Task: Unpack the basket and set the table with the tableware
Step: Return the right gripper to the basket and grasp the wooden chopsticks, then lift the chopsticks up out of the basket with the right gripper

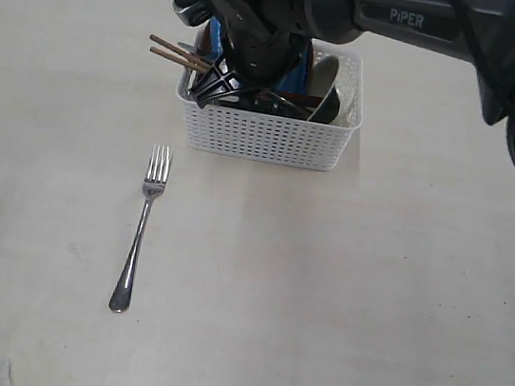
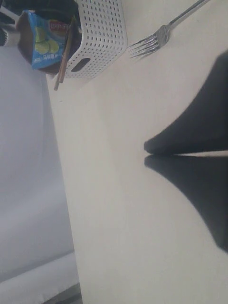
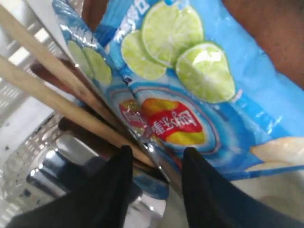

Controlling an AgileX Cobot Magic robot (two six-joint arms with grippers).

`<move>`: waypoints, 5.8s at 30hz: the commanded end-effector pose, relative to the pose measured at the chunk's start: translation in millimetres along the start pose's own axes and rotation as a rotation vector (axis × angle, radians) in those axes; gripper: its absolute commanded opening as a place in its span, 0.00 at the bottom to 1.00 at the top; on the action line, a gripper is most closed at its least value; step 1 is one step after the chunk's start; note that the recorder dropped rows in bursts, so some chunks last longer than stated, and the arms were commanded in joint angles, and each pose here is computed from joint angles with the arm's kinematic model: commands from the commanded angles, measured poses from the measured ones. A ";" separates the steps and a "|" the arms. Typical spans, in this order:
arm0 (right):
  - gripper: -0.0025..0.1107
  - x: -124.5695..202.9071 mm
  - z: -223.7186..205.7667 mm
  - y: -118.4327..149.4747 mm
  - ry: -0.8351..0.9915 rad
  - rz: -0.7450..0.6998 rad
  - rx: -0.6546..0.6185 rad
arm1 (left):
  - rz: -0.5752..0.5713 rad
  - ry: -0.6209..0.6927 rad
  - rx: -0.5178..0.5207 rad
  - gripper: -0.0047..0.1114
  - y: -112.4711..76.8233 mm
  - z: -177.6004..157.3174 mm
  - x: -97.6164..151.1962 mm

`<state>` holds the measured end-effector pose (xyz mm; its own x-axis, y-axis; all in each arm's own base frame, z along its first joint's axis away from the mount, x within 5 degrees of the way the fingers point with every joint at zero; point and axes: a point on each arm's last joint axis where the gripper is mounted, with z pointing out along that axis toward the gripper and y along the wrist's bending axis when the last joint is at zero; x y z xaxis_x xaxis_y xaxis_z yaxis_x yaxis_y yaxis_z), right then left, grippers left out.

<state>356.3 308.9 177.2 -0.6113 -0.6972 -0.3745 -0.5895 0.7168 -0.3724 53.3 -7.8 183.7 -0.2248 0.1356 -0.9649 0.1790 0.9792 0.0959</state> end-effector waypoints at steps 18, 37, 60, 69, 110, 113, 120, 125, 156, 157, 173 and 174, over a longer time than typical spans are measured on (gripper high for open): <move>0.02 2.5 10.1 -6.2 0.019 -0.063 0.073 | -0.002 -0.005 -0.002 0.04 0.1 0.0 0.2; 0.25 -16.4 -38.0 -8.7 -0.159 -0.021 -0.086 | -0.002 -0.005 -0.002 0.04 0.1 0.0 0.2; 0.46 -15.5 -7.3 9.8 -0.174 -0.112 -0.140 | -0.002 -0.005 -0.002 0.04 0.1 0.0 0.2; 0.24 -16.7 -5.3 4.9 -0.183 -0.080 -0.081 | -0.002 -0.005 -0.002 0.04 0.1 0.0 0.2; 0.18 -10.3 13.5 21.9 -0.134 -0.195 -0.022 | -0.002 -0.005 -0.002 0.04 0.1 0.0 0.2; 0.02 -10.3 13.5 21.8 -0.135 -0.204 -0.020 | -0.002 -0.005 -0.002 0.04 0.1 0.0 0.2; 0.02 -14.3 1.0 18.1 -0.160 -0.200 -0.014 | -0.002 -0.005 -0.002 0.04 0.1 0.0 0.2; 0.02 -18.6 -15.2 11.0 -0.191 -0.185 -0.008 | -0.002 -0.005 -0.002 0.04 0.1 0.0 0.2; 0.02 -31.5 -135.9 -40.7 -0.431 -0.071 0.031 | -0.002 -0.005 -0.002 0.04 0.1 0.0 0.2; 0.02 -30.6 -139.4 -42.6 -0.429 -0.067 0.034 | -0.002 -0.005 -0.002 0.04 0.1 0.0 0.2; 0.02 5.5 -201.8 -43.5 -0.233 -0.177 0.095 | -0.002 -0.005 -0.002 0.04 0.1 0.0 0.2; 0.02 8.1 -202.4 -38.5 -0.217 -0.189 0.089 | -0.002 -0.005 -0.002 0.04 0.1 0.0 0.2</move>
<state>283.2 276.2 358.3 -0.3693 -0.7791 -0.5066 -0.6014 0.6159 -0.5088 53.3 -7.8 183.7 -0.2248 0.1356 -0.9649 0.1790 0.9792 0.0959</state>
